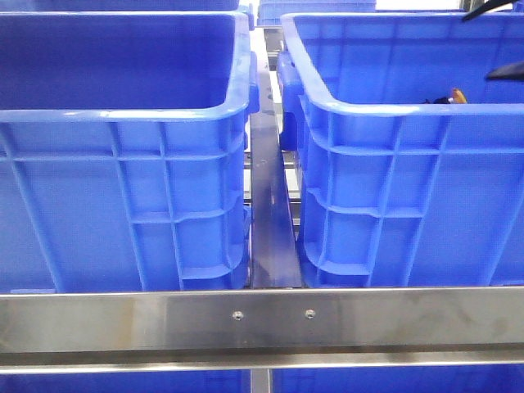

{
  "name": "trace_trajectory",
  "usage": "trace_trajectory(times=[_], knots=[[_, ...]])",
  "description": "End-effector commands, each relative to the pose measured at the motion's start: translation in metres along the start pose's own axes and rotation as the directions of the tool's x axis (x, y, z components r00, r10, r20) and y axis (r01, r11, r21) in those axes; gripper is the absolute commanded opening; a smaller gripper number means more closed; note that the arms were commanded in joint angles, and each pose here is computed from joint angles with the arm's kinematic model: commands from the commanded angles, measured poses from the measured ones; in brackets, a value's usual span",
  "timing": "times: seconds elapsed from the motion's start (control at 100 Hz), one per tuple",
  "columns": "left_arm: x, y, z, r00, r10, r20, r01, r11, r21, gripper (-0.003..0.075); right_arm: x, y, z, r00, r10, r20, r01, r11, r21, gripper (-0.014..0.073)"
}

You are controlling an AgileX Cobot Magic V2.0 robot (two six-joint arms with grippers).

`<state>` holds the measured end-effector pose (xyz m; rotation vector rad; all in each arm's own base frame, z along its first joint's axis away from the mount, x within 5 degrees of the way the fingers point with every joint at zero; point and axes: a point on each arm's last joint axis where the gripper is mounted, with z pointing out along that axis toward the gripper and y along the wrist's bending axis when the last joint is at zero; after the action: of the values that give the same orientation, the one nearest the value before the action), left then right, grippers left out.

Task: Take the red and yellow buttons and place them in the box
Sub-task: 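Open the right gripper to release the yellow button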

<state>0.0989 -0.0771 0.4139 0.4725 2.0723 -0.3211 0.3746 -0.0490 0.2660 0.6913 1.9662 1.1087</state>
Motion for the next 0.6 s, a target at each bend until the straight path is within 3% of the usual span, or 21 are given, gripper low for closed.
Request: trace_trajectory(times=[0.0,0.17,0.34,0.59], knots=[[-0.011,-0.002,-0.004,0.997,0.002,0.077,-0.004,1.0,0.019,-0.0019,0.002,0.037,-0.031,0.989,-0.125,0.079,0.13,0.99,-0.052,0.057],[-0.011,-0.002,-0.004,0.997,0.002,0.077,-0.004,1.0,0.019,-0.0019,0.027,0.059,-0.067,0.931,-0.324,0.167,0.324,0.946,0.024,0.057],[-0.011,-0.002,-0.004,0.997,0.002,0.077,-0.004,1.0,0.019,-0.0019,0.063,0.085,-0.101,0.793,-0.565,0.228,0.563,0.823,0.077,0.057],[-0.011,-0.002,-0.004,0.997,0.002,0.077,-0.004,1.0,0.019,-0.0019,0.114,0.092,-0.158,0.603,-0.744,0.286,0.727,0.661,0.186,0.057]])
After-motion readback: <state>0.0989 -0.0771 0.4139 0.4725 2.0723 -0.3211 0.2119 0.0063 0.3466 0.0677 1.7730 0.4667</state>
